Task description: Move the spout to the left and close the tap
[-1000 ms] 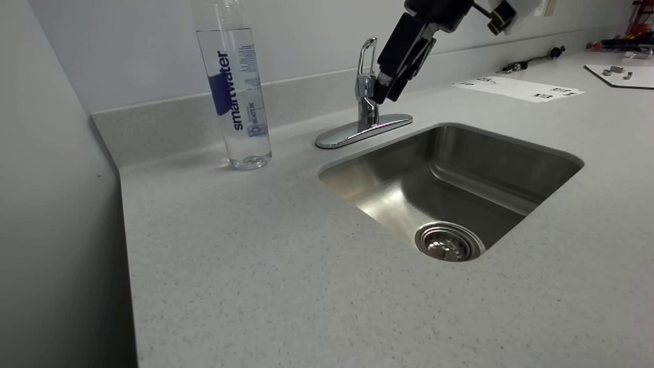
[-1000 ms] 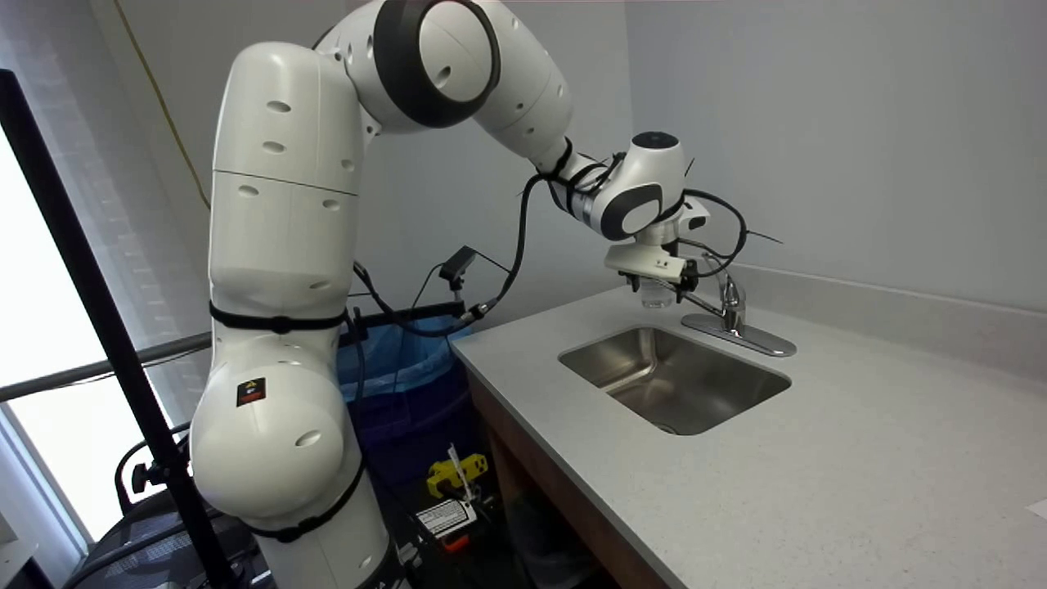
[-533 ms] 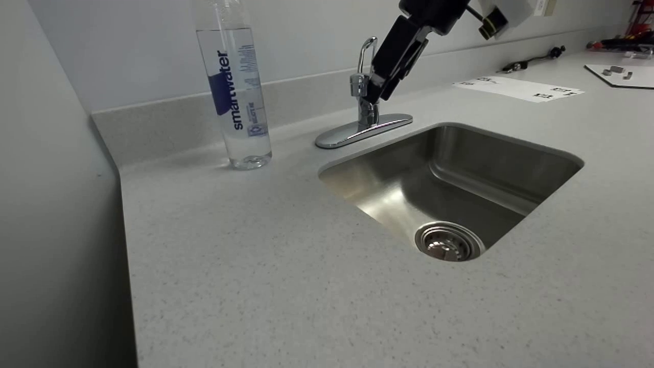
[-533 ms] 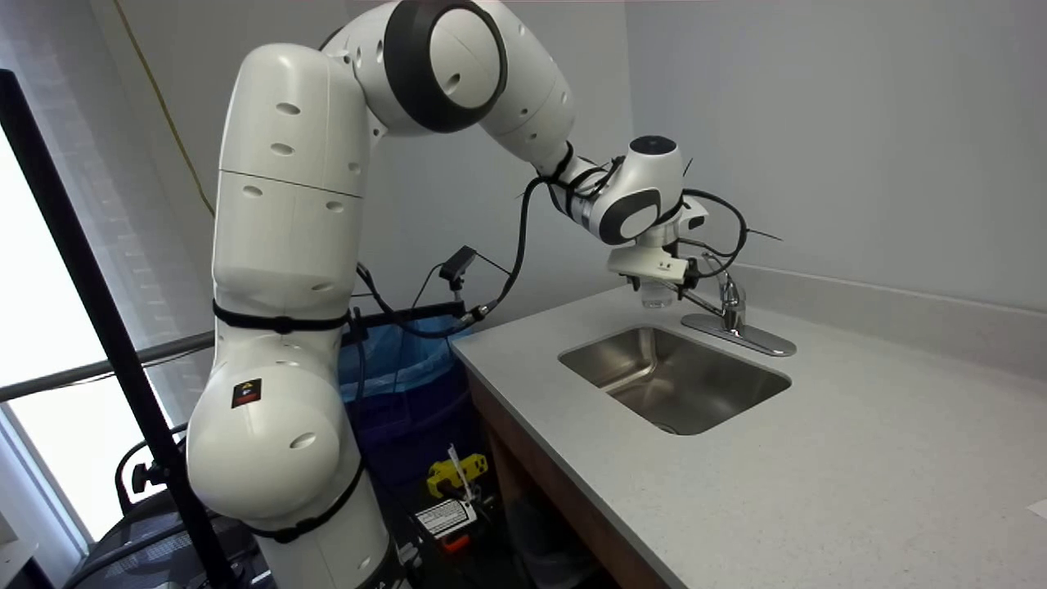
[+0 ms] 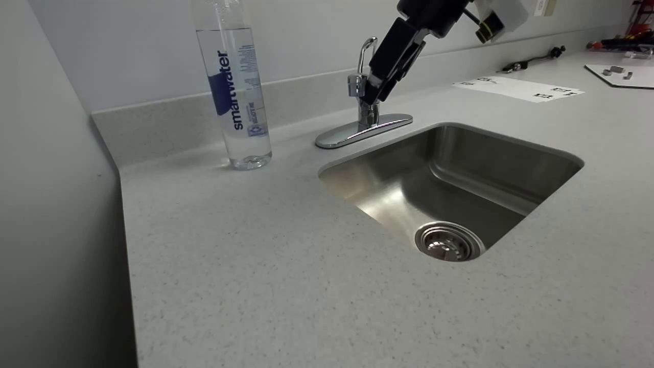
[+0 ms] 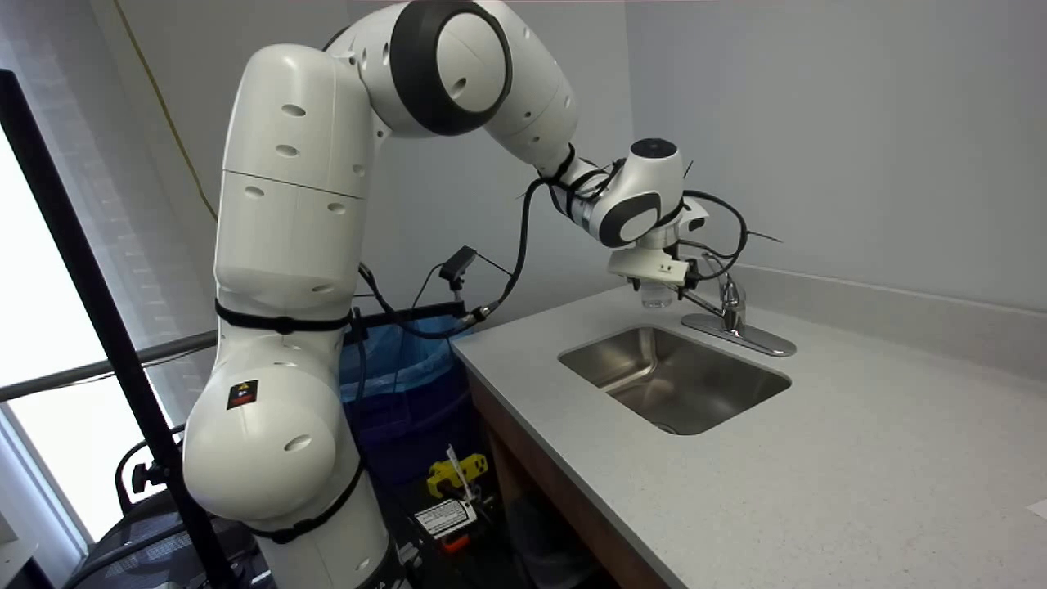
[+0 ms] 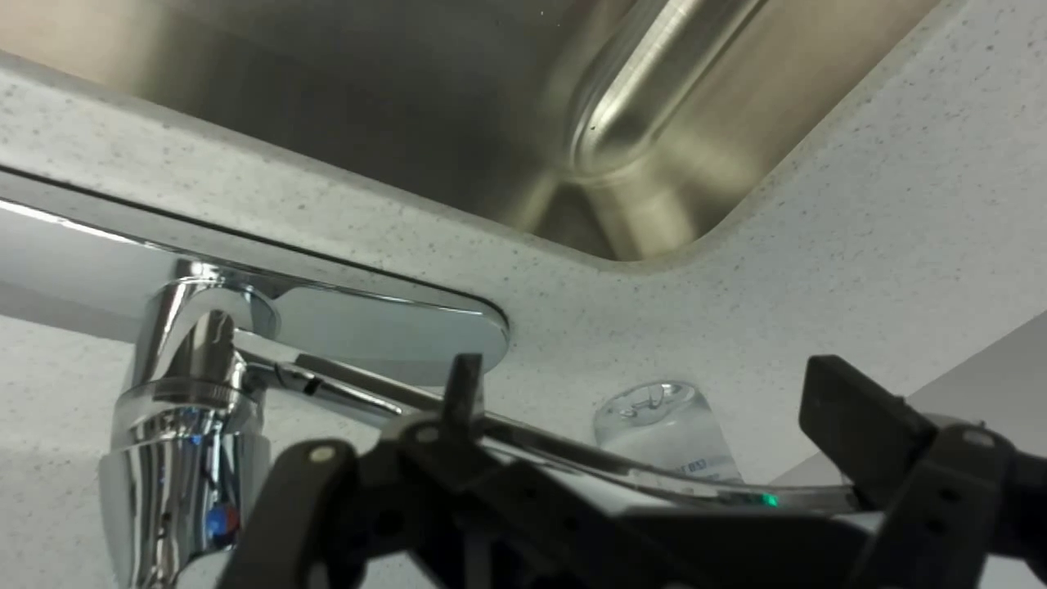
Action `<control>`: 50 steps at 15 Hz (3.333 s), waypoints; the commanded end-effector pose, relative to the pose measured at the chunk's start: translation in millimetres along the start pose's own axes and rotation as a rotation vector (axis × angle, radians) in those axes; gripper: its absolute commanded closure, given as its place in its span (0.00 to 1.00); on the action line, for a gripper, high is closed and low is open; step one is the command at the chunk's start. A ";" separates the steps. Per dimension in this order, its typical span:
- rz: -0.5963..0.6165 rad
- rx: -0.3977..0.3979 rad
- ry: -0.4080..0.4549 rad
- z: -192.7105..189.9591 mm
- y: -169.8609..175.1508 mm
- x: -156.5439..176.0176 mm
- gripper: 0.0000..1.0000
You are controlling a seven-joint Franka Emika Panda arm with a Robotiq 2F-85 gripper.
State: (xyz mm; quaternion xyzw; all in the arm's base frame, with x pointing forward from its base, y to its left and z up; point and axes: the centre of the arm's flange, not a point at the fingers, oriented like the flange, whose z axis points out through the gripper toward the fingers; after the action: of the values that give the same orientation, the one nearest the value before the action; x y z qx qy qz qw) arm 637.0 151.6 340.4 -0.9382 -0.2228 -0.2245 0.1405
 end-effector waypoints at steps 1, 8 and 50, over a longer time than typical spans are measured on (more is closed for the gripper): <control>0.007 0.020 -0.028 0.9 -5.5 10.4 0.00; -0.009 0.021 -0.144 -0.4 -9.1 10.9 0.00; 0.008 0.031 -0.038 -57.2 46.2 85.4 0.00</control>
State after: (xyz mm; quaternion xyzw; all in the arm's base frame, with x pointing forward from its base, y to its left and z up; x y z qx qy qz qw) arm 700.6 123.8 416.9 -0.9351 -0.2331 -0.2261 0.1418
